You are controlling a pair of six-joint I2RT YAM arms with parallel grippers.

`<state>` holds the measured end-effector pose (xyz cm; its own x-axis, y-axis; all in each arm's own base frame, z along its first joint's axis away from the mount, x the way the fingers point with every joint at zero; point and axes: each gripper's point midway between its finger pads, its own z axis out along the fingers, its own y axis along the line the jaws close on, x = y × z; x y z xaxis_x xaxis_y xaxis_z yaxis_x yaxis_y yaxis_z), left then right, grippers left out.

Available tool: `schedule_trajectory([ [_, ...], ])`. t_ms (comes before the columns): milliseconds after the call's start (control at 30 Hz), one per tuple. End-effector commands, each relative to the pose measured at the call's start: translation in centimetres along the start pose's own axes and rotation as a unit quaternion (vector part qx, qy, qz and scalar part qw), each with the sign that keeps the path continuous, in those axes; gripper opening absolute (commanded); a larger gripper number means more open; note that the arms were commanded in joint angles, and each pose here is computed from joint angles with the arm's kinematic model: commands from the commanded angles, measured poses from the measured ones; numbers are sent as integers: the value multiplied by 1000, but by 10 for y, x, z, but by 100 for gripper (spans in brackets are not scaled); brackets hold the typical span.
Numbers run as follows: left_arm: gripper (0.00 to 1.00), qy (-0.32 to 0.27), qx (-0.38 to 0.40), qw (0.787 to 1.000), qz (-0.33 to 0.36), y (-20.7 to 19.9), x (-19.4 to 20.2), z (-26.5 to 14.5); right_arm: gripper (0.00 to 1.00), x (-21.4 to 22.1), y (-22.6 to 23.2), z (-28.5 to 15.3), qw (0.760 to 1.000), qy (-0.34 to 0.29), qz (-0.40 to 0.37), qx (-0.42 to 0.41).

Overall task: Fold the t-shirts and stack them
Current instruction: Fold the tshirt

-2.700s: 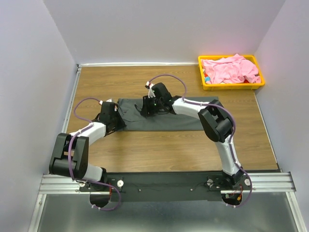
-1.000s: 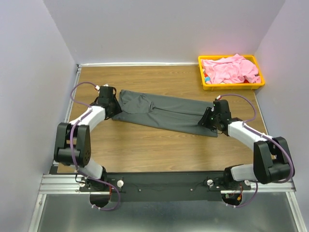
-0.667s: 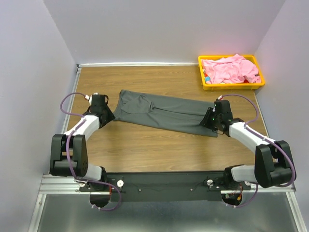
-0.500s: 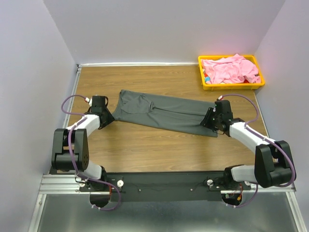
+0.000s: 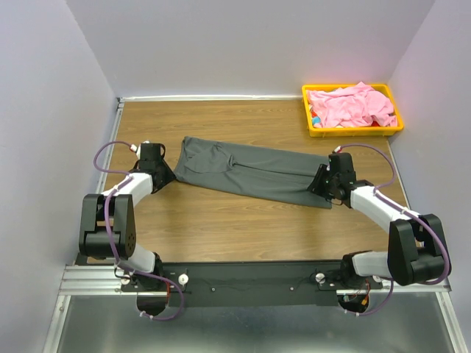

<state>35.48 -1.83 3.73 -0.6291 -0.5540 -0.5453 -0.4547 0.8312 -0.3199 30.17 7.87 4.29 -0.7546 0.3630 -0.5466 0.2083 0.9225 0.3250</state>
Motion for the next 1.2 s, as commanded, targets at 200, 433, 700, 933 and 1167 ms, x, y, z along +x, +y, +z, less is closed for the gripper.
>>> schedule_trajectory([
  [200,39,-12,37,999,-20,-18,-13,-14,43,11,-21,-1,999,10,-3,37],
  [433,39,-54,39,997,-49,-17,-25,-31,43,9,-22,-1,999,10,-3,38],
  [700,39,-11,8,999,-39,-4,-3,-3,43,10,-24,0,999,13,0,41],
  [933,33,2,-10,1000,-29,2,1,12,43,15,-29,1,999,19,4,48],
  [1167,11,6,-54,998,-12,13,-4,22,43,26,-42,2,997,38,20,70],
])
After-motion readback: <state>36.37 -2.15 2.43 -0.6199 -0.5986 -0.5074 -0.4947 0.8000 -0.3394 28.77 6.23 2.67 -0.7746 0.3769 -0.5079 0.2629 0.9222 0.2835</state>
